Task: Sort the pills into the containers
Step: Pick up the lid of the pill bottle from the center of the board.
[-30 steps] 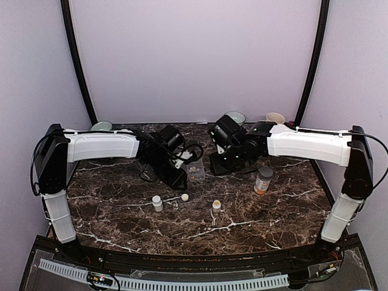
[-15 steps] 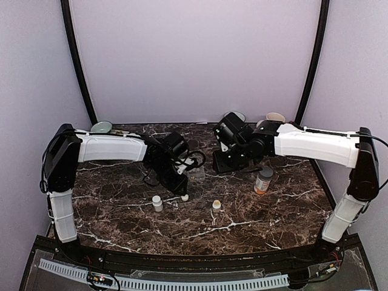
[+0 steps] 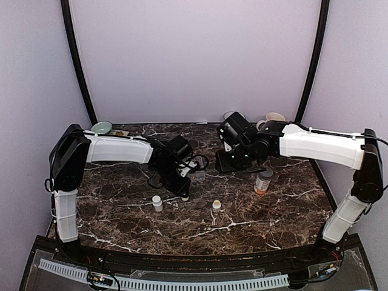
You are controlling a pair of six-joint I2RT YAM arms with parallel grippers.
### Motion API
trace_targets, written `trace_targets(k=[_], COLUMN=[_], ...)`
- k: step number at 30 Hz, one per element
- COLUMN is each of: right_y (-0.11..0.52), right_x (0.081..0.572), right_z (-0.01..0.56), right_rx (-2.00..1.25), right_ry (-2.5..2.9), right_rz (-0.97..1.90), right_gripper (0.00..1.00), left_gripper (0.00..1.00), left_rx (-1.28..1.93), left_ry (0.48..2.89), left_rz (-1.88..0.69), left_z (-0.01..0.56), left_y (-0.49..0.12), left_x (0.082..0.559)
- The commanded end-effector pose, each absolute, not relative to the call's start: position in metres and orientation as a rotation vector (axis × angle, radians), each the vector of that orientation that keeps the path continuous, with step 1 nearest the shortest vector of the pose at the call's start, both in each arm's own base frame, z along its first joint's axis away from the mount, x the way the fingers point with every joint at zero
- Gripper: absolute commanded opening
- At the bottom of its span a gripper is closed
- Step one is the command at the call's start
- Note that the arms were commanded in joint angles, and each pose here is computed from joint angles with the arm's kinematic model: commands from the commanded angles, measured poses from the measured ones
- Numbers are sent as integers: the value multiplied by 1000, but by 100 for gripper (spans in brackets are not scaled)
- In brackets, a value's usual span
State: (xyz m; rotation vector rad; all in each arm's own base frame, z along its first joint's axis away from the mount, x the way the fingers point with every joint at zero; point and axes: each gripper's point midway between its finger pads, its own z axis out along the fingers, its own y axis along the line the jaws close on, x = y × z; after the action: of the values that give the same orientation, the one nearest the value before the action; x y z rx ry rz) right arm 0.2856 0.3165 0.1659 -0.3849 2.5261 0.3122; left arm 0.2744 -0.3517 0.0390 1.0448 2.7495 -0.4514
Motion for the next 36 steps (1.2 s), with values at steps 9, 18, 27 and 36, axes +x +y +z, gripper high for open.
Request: trace_targets(k=[9, 18, 27, 36], right_y=[311, 312, 311, 309], right_x=[289, 290, 290, 289], right_z=[178, 178, 178, 181], right_rx=[-345, -347, -347, -339], right_ry=[2492, 2494, 2495, 2495], right_rz=[325, 324, 319, 319], right_gripper=[44, 44, 44, 44], left_gripper=[22, 22, 21, 17], left_rx=[1044, 1052, 1060, 1065], left_ry=[2729, 2744, 2759, 2764], left_rz=[-417, -383, -365, -362], left_z=[45, 38, 29, 21], left_y=[-356, -351, -347, -345], left_x=[281, 280, 278, 276])
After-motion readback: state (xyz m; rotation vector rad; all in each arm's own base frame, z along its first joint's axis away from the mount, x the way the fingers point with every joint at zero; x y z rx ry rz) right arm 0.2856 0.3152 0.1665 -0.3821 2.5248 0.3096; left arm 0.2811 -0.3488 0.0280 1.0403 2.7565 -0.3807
